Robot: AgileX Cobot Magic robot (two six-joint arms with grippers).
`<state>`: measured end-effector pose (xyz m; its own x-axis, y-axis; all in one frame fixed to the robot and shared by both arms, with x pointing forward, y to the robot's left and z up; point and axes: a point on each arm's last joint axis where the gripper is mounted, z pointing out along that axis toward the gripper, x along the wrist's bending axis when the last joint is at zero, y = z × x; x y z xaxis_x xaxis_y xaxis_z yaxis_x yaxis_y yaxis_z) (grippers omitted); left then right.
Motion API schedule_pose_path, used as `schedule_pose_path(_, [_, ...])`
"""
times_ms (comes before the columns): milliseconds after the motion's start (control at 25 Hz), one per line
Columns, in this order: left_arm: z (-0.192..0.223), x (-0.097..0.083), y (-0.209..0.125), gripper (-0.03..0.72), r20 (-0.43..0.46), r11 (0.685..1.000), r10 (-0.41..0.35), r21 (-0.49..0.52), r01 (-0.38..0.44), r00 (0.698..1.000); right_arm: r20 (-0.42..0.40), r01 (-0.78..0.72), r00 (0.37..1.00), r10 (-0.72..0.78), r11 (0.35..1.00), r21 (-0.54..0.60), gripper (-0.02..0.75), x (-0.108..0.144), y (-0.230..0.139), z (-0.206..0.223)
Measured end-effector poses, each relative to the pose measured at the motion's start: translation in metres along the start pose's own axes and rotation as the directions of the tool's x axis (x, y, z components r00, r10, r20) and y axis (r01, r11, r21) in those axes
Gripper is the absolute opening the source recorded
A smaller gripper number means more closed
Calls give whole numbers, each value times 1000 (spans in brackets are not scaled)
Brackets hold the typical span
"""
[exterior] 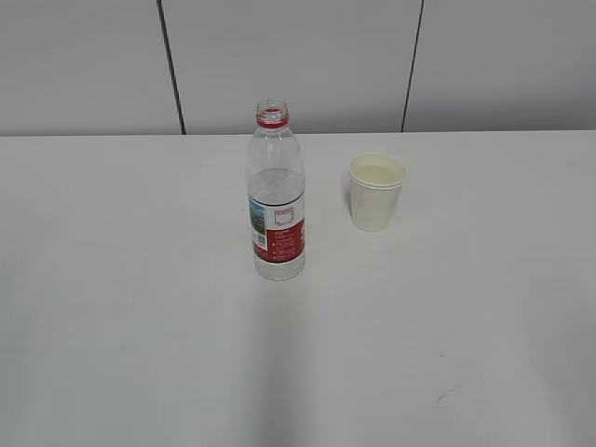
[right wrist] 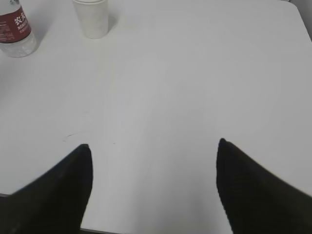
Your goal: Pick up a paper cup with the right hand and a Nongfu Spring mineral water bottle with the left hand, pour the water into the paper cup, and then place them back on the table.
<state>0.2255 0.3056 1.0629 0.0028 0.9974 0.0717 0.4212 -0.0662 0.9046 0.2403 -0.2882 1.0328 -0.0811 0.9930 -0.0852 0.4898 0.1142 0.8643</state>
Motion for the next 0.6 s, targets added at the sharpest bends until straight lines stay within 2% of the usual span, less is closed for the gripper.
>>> schedule_pose_path(600, [0, 0, 0, 519, -1, 1000, 1, 0, -1, 1000, 0, 0, 1000, 0, 1000, 0, 582, 0, 0, 0])
